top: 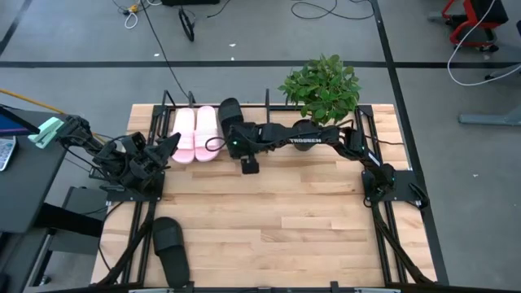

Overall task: Pick and place slides into the shelf
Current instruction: Put the black slide on the shelf

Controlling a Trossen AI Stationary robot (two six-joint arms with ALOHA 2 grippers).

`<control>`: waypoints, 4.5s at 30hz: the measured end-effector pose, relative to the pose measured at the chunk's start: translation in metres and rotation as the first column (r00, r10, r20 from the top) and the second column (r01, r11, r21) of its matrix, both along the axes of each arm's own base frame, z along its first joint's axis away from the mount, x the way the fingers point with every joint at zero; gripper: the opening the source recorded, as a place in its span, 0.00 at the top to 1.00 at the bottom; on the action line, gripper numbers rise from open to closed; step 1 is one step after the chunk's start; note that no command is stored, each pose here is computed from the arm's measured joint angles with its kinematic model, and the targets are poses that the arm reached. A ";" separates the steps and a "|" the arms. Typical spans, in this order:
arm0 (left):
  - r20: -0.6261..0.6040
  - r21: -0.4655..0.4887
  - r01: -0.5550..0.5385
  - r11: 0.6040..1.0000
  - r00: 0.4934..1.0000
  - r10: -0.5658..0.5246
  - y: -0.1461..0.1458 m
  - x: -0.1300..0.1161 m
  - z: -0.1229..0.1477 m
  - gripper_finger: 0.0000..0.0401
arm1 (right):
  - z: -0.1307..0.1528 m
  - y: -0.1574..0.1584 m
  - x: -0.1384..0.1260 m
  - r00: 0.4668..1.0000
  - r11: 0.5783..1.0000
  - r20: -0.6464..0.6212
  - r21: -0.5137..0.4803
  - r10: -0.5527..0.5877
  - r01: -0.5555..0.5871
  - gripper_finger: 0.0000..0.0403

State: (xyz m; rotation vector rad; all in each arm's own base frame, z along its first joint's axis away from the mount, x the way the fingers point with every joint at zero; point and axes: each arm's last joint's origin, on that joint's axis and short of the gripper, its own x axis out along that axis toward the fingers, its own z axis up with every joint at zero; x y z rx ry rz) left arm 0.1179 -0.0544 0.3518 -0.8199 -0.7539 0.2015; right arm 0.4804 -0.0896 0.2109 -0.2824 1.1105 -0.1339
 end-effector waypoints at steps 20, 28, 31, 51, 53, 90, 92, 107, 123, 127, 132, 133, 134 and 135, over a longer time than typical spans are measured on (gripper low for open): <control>-0.014 0.028 -0.016 0.999 1.000 0.017 0.002 -0.006 0.002 0.73 | 0.003 0.071 0.011 0.997 0.996 0.072 0.085 0.013 -0.019 0.30; -0.098 0.091 0.014 0.996 0.995 -0.005 -0.004 -0.017 0.003 0.73 | 0.006 0.124 0.015 0.987 0.958 0.147 0.285 -0.057 0.012 0.32; -0.125 0.105 0.027 0.994 0.992 -0.013 -0.006 -0.020 0.003 0.73 | 0.010 0.141 0.019 0.978 0.926 0.205 0.376 -0.043 -0.038 0.33; -0.392 0.107 0.402 0.909 0.857 -0.333 -0.052 -0.025 -0.029 0.73 | 0.018 0.200 0.017 0.951 0.734 0.174 0.675 -0.255 0.073 0.38; -0.414 0.081 0.442 0.893 0.830 -0.373 -0.056 -0.026 -0.034 0.73 | 0.018 0.211 0.014 0.955 0.727 0.164 0.683 -0.247 0.071 0.38; -0.717 -0.696 0.398 0.597 -0.345 -0.606 -0.045 -0.064 -0.144 0.73 | 0.027 0.315 -0.016 0.822 0.648 0.262 0.744 -0.506 0.162 0.41; -0.725 -0.688 0.405 0.602 -0.350 -0.593 -0.045 -0.065 -0.145 0.72 | 0.027 0.311 -0.014 0.817 0.647 0.262 0.744 -0.513 0.167 0.41; -0.701 -0.711 0.395 0.582 -0.333 -0.631 -0.054 -0.060 -0.144 0.34 | 0.028 0.303 -0.010 0.808 0.643 0.266 0.746 -0.526 0.173 0.41; -0.725 -0.681 0.382 0.625 -0.471 -0.502 -0.085 -0.048 -0.170 0.30 | 0.028 0.304 -0.010 0.809 0.643 0.265 0.746 -0.524 0.172 0.41; -0.722 -0.686 0.386 0.616 -0.468 -0.510 -0.093 -0.044 -0.174 0.30 | 0.028 0.304 -0.010 0.810 0.643 0.265 0.746 -0.523 0.171 0.41; -0.721 -0.687 0.396 0.609 -0.473 -0.506 -0.100 -0.041 -0.179 0.30 | 0.028 0.305 -0.010 0.810 0.643 0.265 0.747 -0.522 0.170 0.41; -0.722 -0.686 0.398 0.609 -0.475 -0.504 -0.101 -0.040 -0.180 0.30 | 0.028 0.305 -0.010 0.810 0.643 0.265 0.747 -0.522 0.170 0.41; -0.723 -0.684 0.396 0.612 -0.476 -0.500 -0.101 -0.040 -0.181 0.30 | 0.028 0.305 -0.010 0.810 0.643 0.265 0.747 -0.522 0.170 0.41; -0.725 -0.682 0.395 0.616 -0.478 -0.496 -0.102 -0.040 -0.182 0.30 | 0.028 0.305 -0.010 0.810 0.643 0.265 0.747 -0.522 0.170 0.41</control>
